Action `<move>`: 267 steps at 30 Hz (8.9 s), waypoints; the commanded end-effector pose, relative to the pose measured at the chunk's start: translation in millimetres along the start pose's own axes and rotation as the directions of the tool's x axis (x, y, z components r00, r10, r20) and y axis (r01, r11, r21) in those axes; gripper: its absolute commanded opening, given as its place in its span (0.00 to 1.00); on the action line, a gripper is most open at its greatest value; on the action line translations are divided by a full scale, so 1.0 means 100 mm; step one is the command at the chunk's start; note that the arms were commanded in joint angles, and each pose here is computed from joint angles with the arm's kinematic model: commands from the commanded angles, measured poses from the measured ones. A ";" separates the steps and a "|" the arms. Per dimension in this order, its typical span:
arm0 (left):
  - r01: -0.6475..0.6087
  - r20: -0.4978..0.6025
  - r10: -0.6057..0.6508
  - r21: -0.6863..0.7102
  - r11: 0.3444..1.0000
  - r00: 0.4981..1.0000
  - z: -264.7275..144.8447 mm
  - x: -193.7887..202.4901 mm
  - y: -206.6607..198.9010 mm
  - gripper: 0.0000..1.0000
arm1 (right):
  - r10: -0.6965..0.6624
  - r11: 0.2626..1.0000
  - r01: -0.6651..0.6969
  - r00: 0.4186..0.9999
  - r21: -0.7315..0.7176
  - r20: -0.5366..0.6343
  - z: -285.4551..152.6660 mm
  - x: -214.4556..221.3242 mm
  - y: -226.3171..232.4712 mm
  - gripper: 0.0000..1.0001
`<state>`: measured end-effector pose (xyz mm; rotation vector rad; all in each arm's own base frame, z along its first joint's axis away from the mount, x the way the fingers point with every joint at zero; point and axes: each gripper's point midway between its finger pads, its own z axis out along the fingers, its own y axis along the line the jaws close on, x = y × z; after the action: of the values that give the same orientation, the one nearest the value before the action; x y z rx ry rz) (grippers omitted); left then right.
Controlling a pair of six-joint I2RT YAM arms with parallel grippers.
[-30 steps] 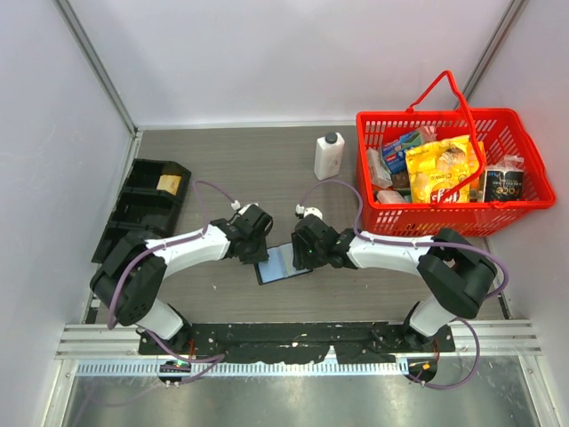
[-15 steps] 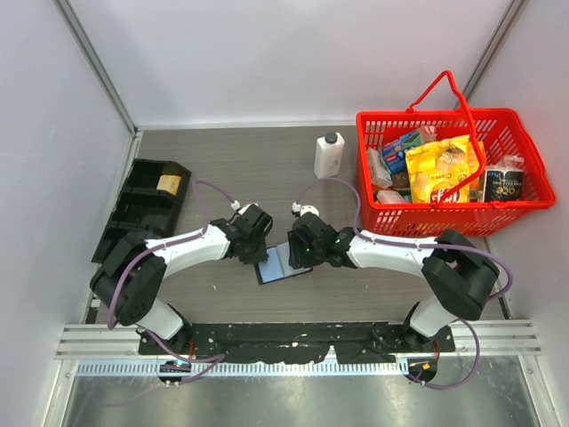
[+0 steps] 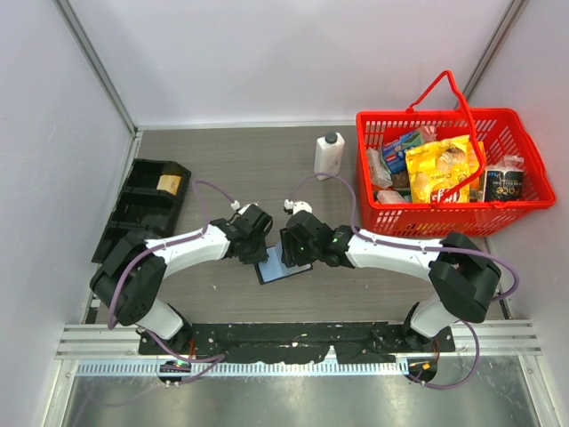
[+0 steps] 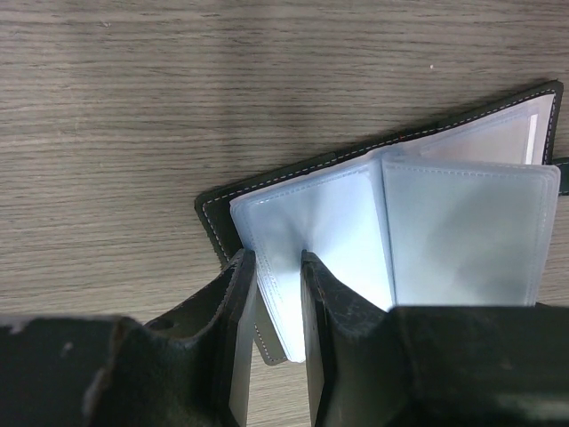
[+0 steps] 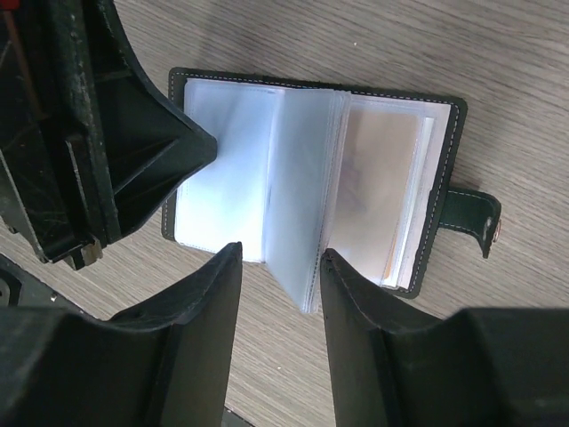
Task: Take the credit cards out of the card holder
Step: Remove the credit card from the card holder.
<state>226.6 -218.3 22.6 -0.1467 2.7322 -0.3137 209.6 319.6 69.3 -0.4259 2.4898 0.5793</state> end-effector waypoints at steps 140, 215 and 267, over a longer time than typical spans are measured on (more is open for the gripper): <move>-0.002 -0.095 0.016 0.151 0.988 0.995 -0.20 0.02 -0.25 0.20 | 0.225 0.939 -0.189 0.969 -0.286 0.097 0.14 -0.26 0.08 0.39; 0.012 -0.332 0.019 0.091 0.996 0.943 0.14 0.28 0.27 0.01 | 0.465 0.784 -0.399 0.885 -0.476 0.023 0.23 0.12 -0.30 0.01; -0.449 0.462 0.211 0.499 0.741 0.861 -1.46 -0.88 -0.73 0.89 | 0.094 0.943 0.009 0.952 -0.332 0.293 -1.00 -0.73 -0.16 0.01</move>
<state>248.8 -232.7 175.8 0.5444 2.1453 -0.8339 206.6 265.6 140.6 -0.5037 2.2103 1.0163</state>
